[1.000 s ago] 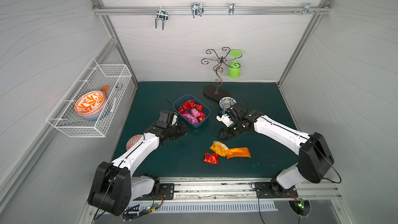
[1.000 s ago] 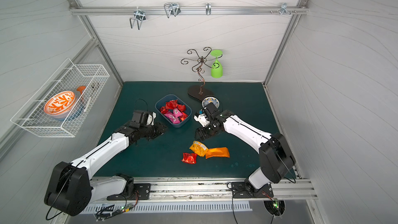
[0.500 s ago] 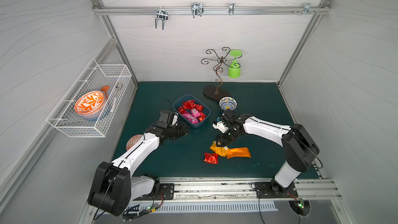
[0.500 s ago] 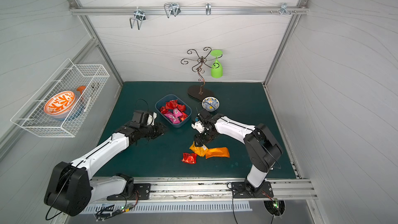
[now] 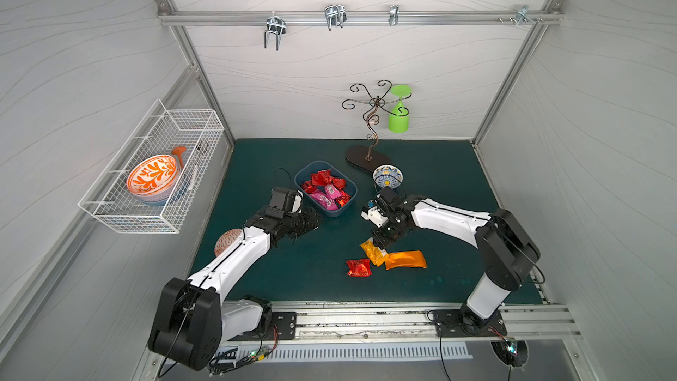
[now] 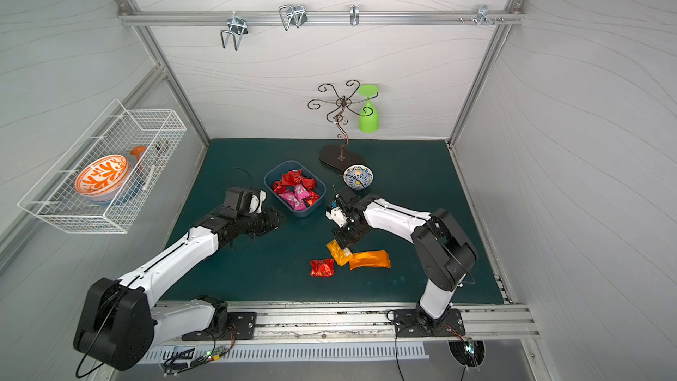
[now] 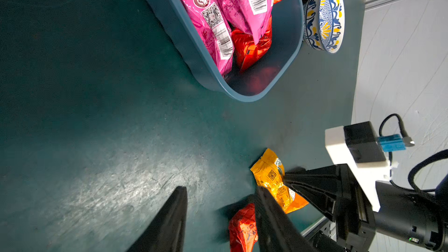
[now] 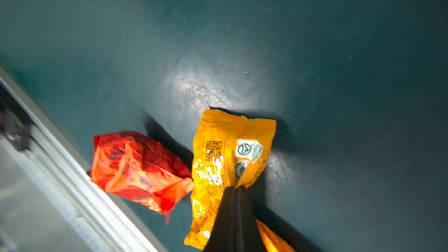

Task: Put the tea bags into the storage box
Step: Pick up the tea bag from the center of the board.

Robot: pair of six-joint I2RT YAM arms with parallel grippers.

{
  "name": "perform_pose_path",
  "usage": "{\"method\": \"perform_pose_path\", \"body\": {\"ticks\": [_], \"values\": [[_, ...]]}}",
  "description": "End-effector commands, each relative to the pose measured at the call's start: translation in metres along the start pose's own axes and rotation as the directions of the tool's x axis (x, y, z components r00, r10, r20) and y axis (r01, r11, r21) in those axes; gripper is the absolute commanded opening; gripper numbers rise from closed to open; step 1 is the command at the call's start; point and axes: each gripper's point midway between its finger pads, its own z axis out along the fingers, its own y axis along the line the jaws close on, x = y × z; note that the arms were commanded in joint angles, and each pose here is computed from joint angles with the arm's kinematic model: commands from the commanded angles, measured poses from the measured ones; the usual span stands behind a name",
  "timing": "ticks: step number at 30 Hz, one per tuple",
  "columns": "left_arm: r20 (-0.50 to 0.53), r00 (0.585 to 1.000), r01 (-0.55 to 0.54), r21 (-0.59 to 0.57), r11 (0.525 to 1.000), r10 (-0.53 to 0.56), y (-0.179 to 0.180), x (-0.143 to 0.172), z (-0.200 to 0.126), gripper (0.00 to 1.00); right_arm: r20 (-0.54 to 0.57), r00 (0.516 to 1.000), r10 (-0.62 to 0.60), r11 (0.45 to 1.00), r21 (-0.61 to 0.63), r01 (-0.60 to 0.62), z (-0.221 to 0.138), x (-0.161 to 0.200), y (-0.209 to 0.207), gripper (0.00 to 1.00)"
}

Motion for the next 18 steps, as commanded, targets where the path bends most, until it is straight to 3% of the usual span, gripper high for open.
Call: {"method": "perform_pose_path", "body": {"ticks": [1,9,18], "values": [[0.046,0.999,-0.028,0.023,0.999,0.027,-0.013,-0.012,-0.009,0.49,-0.006,1.000,-0.010,1.000,0.004,0.010,-0.004,0.004,0.003,0.00],[0.050,0.998,-0.024,0.016,1.000,0.023,-0.012,-0.013,-0.009,0.49,0.018,1.000,-0.019,1.000,-0.004,0.019,-0.015,0.000,0.008,0.00],[0.110,0.993,0.055,-0.099,0.994,-0.044,0.015,-0.017,-0.009,0.49,0.193,0.979,-0.064,0.995,-0.061,0.077,-0.074,-0.050,0.041,0.00]]}}
